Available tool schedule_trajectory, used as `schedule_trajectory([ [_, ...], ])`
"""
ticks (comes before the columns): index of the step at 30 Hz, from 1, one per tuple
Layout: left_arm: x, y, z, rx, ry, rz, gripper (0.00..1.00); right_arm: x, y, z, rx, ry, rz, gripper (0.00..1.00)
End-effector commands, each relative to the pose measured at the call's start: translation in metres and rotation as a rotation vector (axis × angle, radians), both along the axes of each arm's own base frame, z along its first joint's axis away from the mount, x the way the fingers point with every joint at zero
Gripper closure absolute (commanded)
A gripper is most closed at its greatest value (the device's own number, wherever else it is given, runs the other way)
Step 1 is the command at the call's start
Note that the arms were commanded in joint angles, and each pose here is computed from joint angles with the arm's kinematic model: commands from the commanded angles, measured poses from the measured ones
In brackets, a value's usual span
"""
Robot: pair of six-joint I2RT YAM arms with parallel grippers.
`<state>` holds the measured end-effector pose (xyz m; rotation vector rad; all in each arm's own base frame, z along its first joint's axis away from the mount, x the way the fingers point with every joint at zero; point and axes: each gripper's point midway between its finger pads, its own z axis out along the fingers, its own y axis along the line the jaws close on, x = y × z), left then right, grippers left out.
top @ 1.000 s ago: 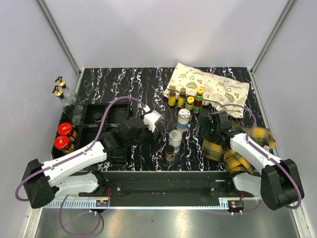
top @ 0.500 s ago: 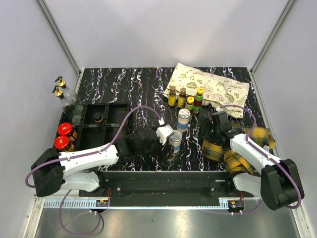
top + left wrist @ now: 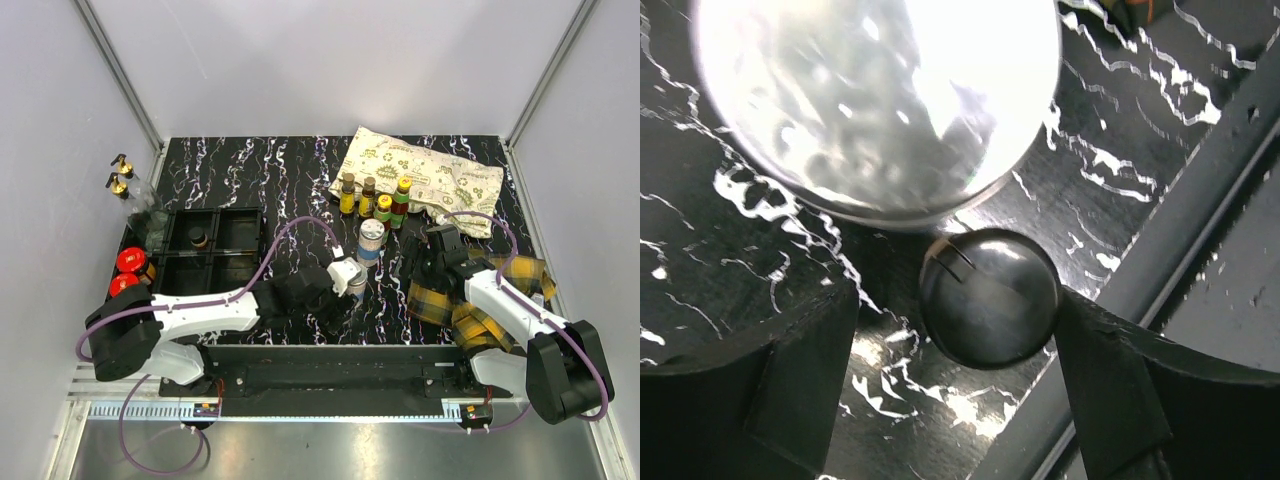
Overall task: Organize the condiment bottles
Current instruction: Pick up the bottle from the center of the board.
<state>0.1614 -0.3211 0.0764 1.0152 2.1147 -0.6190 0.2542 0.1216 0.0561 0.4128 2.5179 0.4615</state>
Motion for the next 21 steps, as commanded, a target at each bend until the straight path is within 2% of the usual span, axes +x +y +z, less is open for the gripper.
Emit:
schedule_trajectory([
  [1, 0.018, -0.022, 0.038, -0.142, -0.088, 0.048, 0.21, 0.005, -0.001, 0.006, 0.01, -0.035, -0.01, 0.0],
  [6, 0.019, -0.027, 0.041, -0.175, -0.089, 0.048, 0.23, 0.005, 0.0, 0.007, 0.01, -0.038, -0.01, 0.0],
  [8, 0.017, -0.029, 0.037, -0.161, -0.081, 0.033, 0.32, 0.006, -0.001, 0.007, 0.009, -0.038, -0.011, 0.0],
  [9, 0.017, -0.029, 0.036, -0.155, -0.079, 0.026, 0.42, 0.005, 0.0, 0.007, 0.009, -0.038, -0.008, 0.0],
  [11, 0.016, -0.027, 0.031, -0.129, -0.075, 0.017, 0.52, 0.005, -0.001, 0.007, 0.009, -0.036, -0.009, 0.0],
  [12, 0.016, -0.026, 0.03, -0.121, -0.073, 0.016, 0.62, 0.005, -0.001, 0.006, 0.006, -0.034, -0.009, 0.0],
  [14, 0.015, -0.023, 0.03, -0.106, -0.076, 0.017, 0.76, 0.005, -0.001, 0.007, 0.009, -0.038, -0.008, 0.0],
  [15, 0.015, -0.021, 0.031, -0.105, -0.08, 0.02, 0.86, 0.005, -0.001, 0.007, 0.006, -0.038, -0.007, 0.0],
  [17, 0.016, -0.017, 0.035, -0.104, -0.087, 0.024, 0.98, 0.006, -0.001, 0.007, 0.006, -0.038, -0.01, 0.0],
  [21, 0.015, -0.011, 0.042, -0.102, -0.104, 0.029, 1.0, 0.007, 0.0, 0.007, 0.009, -0.038, -0.006, 0.0],
])
